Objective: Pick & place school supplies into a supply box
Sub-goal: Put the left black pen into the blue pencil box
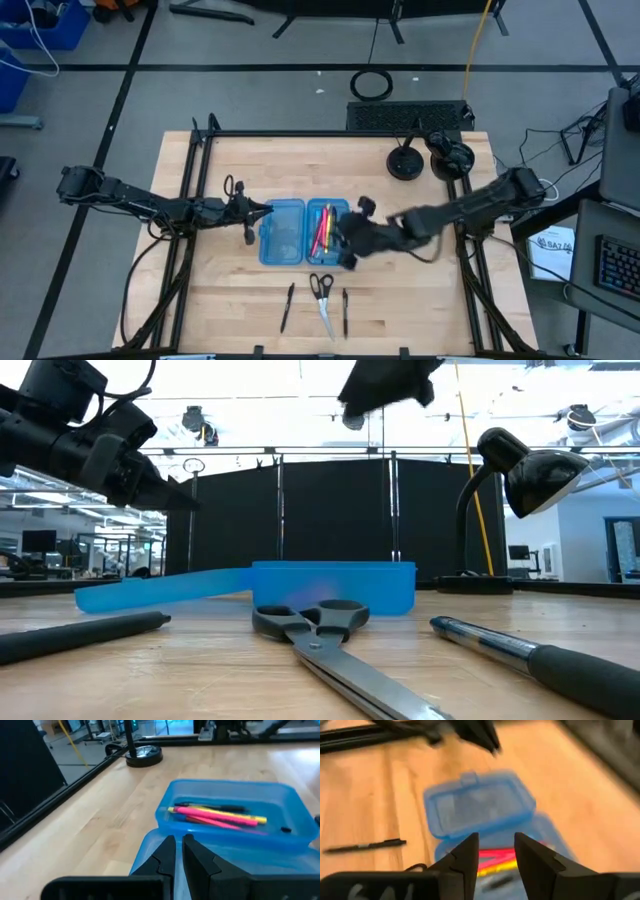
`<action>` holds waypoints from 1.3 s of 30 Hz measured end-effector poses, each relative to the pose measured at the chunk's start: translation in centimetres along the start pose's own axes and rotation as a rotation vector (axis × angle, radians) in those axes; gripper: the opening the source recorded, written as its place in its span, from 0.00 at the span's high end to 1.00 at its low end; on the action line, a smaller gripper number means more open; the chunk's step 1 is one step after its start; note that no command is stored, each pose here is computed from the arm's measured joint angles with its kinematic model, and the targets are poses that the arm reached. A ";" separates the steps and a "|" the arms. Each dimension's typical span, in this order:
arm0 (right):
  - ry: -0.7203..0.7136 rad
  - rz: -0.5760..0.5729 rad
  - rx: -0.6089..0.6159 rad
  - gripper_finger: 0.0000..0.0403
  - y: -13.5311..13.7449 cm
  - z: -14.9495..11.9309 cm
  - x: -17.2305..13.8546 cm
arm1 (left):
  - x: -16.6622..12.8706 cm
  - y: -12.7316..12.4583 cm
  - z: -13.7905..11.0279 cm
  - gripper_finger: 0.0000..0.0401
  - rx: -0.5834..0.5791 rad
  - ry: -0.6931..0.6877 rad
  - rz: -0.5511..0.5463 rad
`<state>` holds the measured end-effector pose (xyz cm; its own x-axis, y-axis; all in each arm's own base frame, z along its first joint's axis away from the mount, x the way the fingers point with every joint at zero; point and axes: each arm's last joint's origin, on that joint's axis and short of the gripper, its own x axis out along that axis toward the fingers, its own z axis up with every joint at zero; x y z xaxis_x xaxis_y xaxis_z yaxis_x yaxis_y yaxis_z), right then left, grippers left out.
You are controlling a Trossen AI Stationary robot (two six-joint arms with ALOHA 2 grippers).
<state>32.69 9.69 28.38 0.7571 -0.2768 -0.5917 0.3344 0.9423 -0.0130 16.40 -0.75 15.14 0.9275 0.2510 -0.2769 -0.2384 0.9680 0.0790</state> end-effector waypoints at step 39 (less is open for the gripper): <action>-0.607 0.213 -0.261 1.00 -12.9 -16.9 -7.8 | -0.2 -1.1 3.1 0.92 -0.311 -0.147 -0.068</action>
<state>13.04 2.90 19.53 0.9967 -0.0656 -0.0483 0.0556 0.9811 -0.1852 17.42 -1.92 18.05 0.9703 0.2044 -0.1293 -0.2304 0.9438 -0.2369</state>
